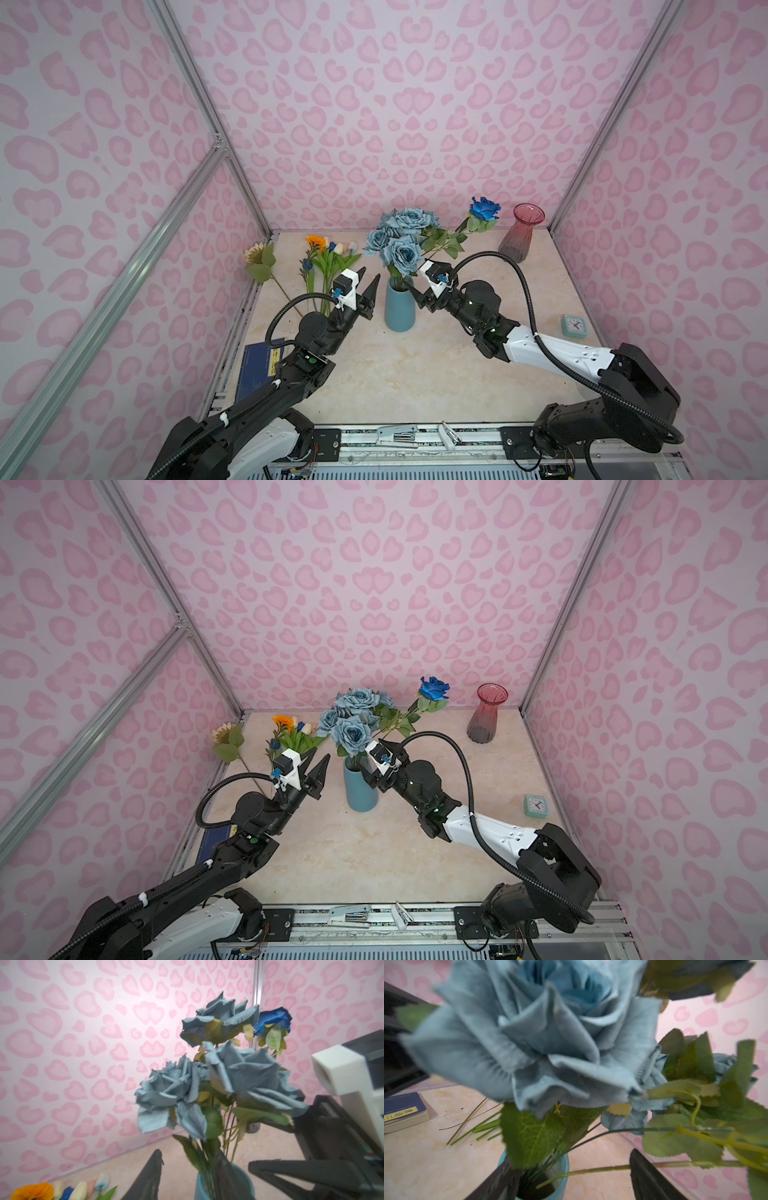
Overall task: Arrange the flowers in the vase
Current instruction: 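Lower the pale blue rose stems into the teal vase and release, then move the left gripper back down to the sunflower stem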
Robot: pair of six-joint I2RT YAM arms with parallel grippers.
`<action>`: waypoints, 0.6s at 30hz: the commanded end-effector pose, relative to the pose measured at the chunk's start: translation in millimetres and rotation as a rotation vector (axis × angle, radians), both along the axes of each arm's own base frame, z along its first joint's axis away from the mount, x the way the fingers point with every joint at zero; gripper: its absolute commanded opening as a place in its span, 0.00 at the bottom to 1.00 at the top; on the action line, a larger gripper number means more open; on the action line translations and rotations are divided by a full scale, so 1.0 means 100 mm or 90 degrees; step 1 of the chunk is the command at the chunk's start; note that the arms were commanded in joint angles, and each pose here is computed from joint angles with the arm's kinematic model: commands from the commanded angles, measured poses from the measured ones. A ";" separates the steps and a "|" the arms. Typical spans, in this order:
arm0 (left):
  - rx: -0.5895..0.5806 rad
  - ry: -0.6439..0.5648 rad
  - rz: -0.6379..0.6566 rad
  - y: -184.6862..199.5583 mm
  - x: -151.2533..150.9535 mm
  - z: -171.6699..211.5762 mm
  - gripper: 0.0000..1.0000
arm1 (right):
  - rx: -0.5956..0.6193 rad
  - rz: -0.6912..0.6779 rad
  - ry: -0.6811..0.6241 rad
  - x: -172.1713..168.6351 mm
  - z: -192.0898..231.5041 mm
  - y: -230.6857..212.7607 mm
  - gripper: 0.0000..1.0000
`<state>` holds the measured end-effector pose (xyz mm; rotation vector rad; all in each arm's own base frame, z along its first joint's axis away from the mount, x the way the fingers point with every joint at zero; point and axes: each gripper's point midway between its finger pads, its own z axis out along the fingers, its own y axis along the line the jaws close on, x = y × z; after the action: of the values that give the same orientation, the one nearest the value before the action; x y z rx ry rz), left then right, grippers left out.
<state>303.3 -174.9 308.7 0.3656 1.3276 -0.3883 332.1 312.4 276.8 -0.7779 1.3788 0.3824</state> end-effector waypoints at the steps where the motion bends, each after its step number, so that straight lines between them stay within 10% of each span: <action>1: 0.045 0.068 0.069 0.26 0.08 -0.23 0.44 | 0.013 0.007 -0.016 -0.07 0.06 -0.01 0.82; 18: -0.053 0.464 0.498 2.16 1.02 -0.40 0.56 | 0.089 -0.032 -0.037 -0.36 0.14 -0.35 0.84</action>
<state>410.4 19.0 311.8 -0.2872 1.8187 0.0320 294.8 286.7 273.5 -0.7178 1.3532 0.4120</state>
